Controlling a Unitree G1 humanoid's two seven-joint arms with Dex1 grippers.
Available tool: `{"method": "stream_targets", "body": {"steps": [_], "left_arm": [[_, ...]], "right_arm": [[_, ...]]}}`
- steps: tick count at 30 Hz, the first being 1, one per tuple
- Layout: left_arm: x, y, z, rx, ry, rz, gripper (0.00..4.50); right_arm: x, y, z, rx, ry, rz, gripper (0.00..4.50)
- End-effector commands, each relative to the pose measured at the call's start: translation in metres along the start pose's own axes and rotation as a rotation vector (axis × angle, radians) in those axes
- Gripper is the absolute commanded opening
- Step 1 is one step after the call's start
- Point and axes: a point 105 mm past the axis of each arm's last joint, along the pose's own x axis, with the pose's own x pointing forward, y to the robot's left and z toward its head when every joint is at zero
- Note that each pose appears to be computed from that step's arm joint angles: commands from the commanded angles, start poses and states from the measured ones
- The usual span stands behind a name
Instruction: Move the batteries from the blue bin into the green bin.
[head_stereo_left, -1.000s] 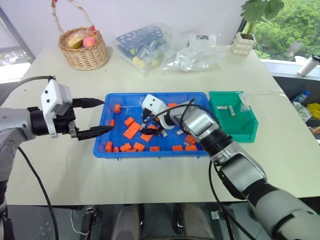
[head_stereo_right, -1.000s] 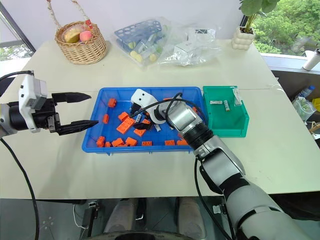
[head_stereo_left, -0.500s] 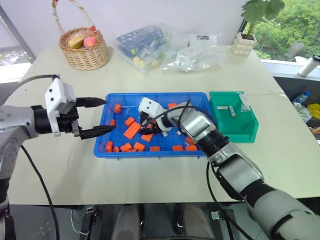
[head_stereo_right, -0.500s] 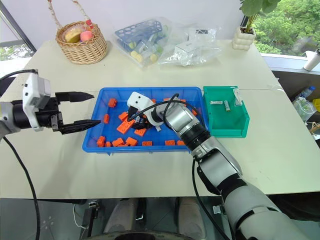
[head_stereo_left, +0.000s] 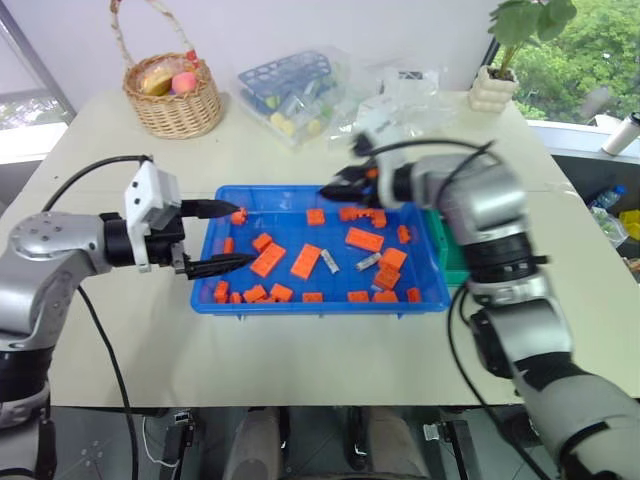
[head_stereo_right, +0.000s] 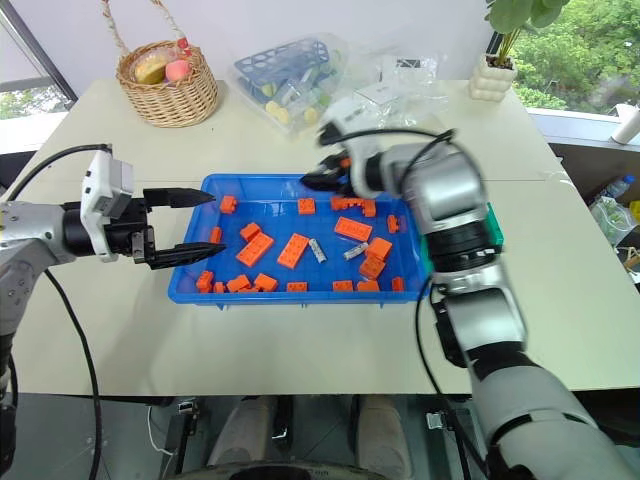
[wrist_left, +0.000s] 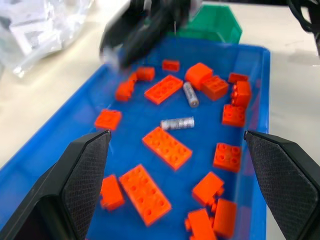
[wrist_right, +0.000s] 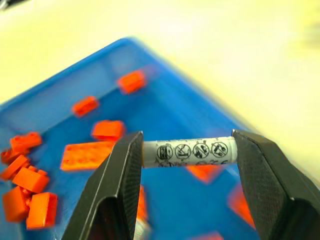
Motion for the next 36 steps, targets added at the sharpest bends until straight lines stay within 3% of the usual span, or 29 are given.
{"method": "stream_targets", "body": {"steps": [1, 8, 13, 17, 21, 24, 28, 36], "left_arm": [[0.006, 0.002, 0.009, 0.047, -0.022, -0.018, 4.5], [0.016, 0.007, 0.011, 0.06, -0.041, -0.051, 4.5], [0.021, 0.007, 0.014, 0.072, -0.056, -0.069, 4.5], [0.022, 0.007, 0.015, 0.076, -0.059, -0.073, 4.5], [0.022, 0.006, 0.014, 0.077, -0.059, -0.073, 4.5], [0.021, 0.005, 0.015, 0.08, -0.055, -0.07, 4.5], [0.016, 0.006, 0.014, 0.085, -0.042, -0.052, 4.5], [0.009, 0.001, 0.016, 0.072, -0.029, -0.046, 4.5]], "right_arm": [[-0.049, -0.03, -0.013, 0.002, 0.027, -0.133, 2.16], [-0.084, -0.05, -0.053, 0.062, 0.113, -0.294, 2.16], [-0.086, -0.06, -0.051, -0.012, 0.097, -0.374, 4.48], [-0.083, -0.049, -0.026, -0.087, 0.029, -0.303, 4.48], [-0.058, -0.011, -0.008, -0.185, -0.018, -0.129, 4.48], [-0.021, 0.033, -0.023, -0.235, 0.045, 0.057, 4.48], [0.013, 0.066, -0.053, -0.263, 0.149, 0.157, 4.48], [0.046, 0.078, -0.083, -0.271, 0.221, 0.177, 4.48]]}}
